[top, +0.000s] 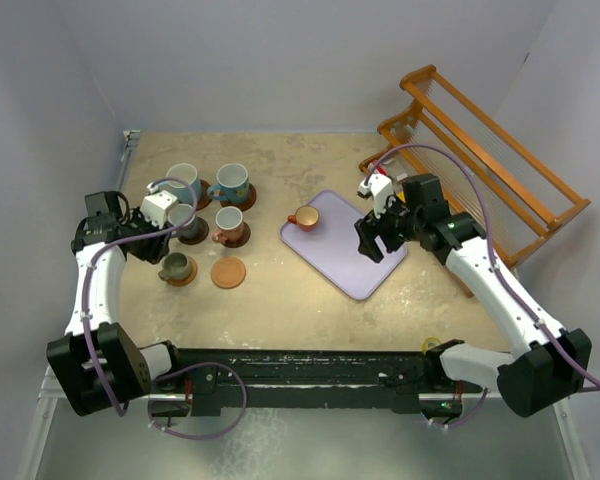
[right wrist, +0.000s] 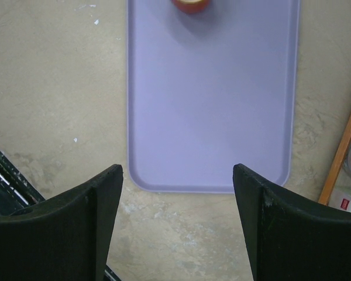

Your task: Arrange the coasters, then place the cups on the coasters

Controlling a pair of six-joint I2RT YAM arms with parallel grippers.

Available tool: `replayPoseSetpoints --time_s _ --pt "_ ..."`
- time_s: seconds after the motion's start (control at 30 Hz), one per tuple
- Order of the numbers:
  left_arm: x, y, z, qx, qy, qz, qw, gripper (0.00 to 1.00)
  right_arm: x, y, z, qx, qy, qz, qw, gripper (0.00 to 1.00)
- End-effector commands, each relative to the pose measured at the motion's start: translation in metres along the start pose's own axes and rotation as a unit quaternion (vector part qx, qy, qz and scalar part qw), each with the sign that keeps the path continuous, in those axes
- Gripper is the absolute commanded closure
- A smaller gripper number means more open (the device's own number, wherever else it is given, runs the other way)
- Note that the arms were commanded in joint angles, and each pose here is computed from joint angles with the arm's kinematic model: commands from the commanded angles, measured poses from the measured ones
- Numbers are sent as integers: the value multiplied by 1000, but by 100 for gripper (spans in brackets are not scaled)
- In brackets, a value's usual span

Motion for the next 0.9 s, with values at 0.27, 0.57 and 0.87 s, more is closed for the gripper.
replayPoseSetpoints --time_s 0.27,0.57,0.87 --pt "-35 -59 -9 -51 1 -117 992 31 32 -72 -28 32 9 -72 997 23" --pt "-29 -77 -22 -58 20 -147 987 25 84 -100 -43 52 54 -60 995 26" --pt "-30 -87 -35 -60 19 -170 983 23 139 -100 -52 93 71 6 993 36"
Point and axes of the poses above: each gripper's point midway between its finger pads, its own x axis out along the fingers, its own z axis along the line the jaws close on, y = z × x, the point moved 2 cm from there along -x, back along the fingers, and after that the axes turned 5 degrees about -x, right-handed, at the moved point
